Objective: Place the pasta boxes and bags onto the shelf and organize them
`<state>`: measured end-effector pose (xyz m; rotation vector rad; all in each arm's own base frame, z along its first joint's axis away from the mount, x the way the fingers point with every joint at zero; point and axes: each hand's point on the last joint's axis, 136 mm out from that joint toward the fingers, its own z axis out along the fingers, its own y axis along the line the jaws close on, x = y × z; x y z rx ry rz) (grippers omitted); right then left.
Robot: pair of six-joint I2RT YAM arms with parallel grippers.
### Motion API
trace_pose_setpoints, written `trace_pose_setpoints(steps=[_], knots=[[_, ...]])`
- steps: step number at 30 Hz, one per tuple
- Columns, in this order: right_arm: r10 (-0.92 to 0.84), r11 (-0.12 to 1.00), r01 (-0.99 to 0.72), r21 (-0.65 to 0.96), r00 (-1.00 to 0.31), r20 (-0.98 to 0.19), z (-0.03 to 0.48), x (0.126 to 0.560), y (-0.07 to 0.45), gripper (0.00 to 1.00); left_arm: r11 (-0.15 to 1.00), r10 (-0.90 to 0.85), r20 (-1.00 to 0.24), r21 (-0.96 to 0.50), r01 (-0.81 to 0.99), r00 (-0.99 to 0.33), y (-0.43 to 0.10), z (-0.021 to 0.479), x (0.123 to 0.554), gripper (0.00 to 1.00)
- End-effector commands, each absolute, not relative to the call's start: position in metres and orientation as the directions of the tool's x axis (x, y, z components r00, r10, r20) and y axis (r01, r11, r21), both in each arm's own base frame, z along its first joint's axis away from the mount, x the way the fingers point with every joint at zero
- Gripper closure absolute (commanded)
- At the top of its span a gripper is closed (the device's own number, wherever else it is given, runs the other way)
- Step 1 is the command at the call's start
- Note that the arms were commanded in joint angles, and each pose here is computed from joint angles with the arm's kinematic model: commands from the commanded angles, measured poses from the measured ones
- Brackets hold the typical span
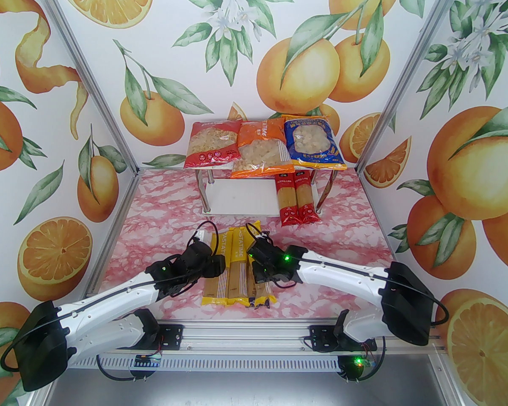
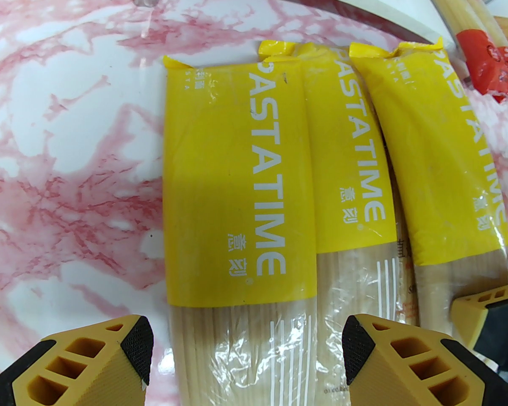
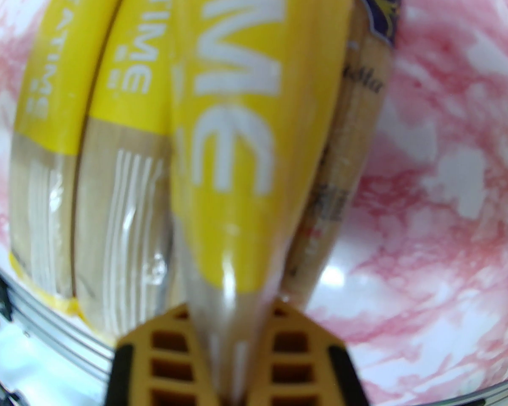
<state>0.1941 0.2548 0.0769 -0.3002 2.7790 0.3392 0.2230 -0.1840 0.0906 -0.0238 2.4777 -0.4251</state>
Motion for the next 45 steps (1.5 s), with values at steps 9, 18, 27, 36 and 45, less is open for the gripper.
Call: trace_pose_setpoints(steps=[9, 18, 27, 36, 45], knots=[[-0.059, 0.918, -0.259, 0.301, -0.839, -0.54, 0.139, 0.237, 0.269, 1.0, 0.942, -0.134, -0.591, -0.325, 0.083, -0.796, -0.187, 0.098, 0.228, 0.22], [-0.042, 0.918, -0.254, 0.306, -0.828, -0.559, 0.146, 0.248, 0.267, 1.0, 0.943, -0.143, -0.606, -0.323, 0.078, -0.783, -0.185, 0.104, 0.231, 0.23], [-0.005, 0.924, -0.227, 0.309, -0.814, -0.582, 0.151, 0.259, 0.256, 1.0, 0.945, -0.131, -0.612, -0.316, 0.089, -0.78, -0.191, 0.108, 0.237, 0.23], [0.061, 0.917, -0.201, 0.346, -0.785, -0.617, 0.165, 0.276, 0.255, 1.0, 0.946, -0.13, -0.614, -0.313, 0.089, -0.779, -0.192, 0.108, 0.238, 0.23], [0.12, 0.92, -0.165, 0.355, -0.744, -0.657, 0.174, 0.3, 0.254, 1.0, 0.945, -0.133, -0.619, -0.315, 0.089, -0.774, -0.191, 0.11, 0.238, 0.22]])
